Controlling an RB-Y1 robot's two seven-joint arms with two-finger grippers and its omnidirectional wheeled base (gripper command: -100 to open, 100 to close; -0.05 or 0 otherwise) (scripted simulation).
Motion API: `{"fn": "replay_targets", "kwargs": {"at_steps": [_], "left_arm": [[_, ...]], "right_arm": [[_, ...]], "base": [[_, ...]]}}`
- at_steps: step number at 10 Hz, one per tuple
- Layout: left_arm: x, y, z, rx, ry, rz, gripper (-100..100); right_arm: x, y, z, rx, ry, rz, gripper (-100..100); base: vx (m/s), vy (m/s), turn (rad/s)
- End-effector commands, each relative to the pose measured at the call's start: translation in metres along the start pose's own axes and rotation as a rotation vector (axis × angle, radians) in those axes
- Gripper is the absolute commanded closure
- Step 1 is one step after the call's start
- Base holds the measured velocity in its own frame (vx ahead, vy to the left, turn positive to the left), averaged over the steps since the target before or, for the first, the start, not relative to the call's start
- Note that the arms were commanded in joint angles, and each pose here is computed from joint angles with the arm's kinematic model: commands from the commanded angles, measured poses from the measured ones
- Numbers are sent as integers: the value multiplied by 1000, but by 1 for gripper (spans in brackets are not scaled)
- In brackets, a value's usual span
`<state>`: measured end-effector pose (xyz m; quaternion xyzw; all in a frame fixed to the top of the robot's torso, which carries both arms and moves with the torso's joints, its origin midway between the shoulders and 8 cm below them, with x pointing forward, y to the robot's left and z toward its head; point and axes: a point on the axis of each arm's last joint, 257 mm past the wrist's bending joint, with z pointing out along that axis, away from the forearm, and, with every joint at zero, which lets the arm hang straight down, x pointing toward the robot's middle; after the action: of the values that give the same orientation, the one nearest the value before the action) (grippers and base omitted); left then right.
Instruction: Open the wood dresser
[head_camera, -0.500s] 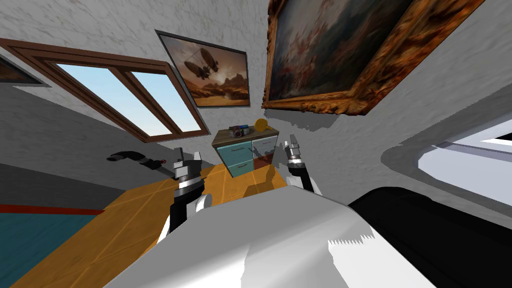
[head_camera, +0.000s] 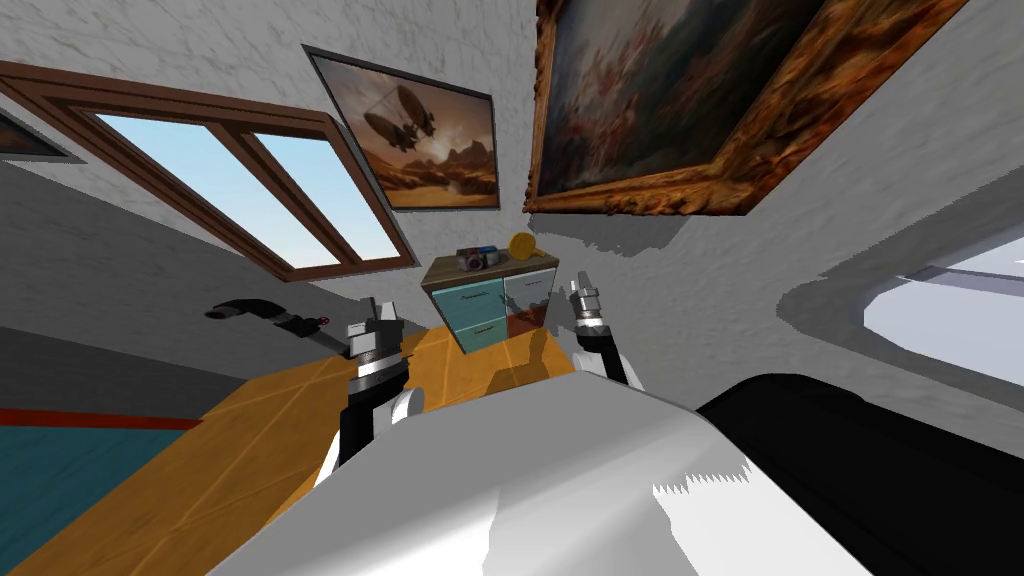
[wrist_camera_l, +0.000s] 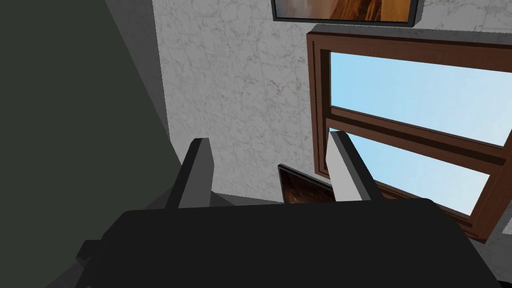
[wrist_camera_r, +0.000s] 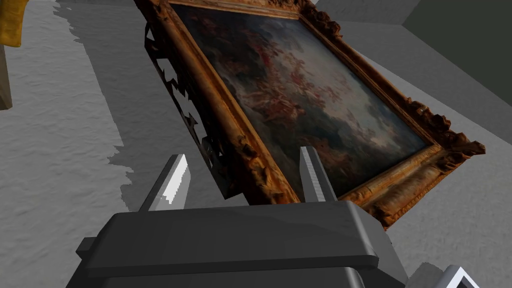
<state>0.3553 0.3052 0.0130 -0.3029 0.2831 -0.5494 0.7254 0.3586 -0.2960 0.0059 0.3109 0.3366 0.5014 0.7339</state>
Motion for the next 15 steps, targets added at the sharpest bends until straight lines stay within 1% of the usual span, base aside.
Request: {"fn": "replay_targets", "kwargs": {"at_steps": [1, 4, 5, 7, 10, 11, 13, 14, 15], "left_arm": [[0, 0, 0, 0, 0, 0, 0], [0, 0, 0, 0, 0, 0, 0], [0, 0, 0, 0, 0, 0, 0], [0, 0, 0, -1, 0, 0, 0], [0, 0, 0, -1, 0, 0, 0], [0, 0, 0, -1, 0, 0, 0], [0, 0, 0, -1, 0, 0, 0], [0, 0, 0, -1, 0, 0, 0], [0, 0, 0, -1, 0, 0, 0]], "right_arm": [[0, 0, 0, 0, 0, 0, 0], [0, 0, 0, 0, 0, 0, 0], [6, -1, 1, -7, 36, -35, -100], [15, -4, 3, -21, 87, -101, -100], [32, -12, 7, -49, 155, -234, -100], [32, -12, 7, -50, 155, -242, -100], [45, -19, 10, -77, 196, -342, -100], [45, -19, 10, -79, 195, -362, -100], [53, -23, 11, -95, 215, -415, -100]], "base": [[0, 0, 0], [0, 0, 0], [16, 19, -50], [30, 49, -82], [58, 108, -128], [49, 92, -52], [58, 113, -148], [58, 100, -75], [60, 88, -120]]}}
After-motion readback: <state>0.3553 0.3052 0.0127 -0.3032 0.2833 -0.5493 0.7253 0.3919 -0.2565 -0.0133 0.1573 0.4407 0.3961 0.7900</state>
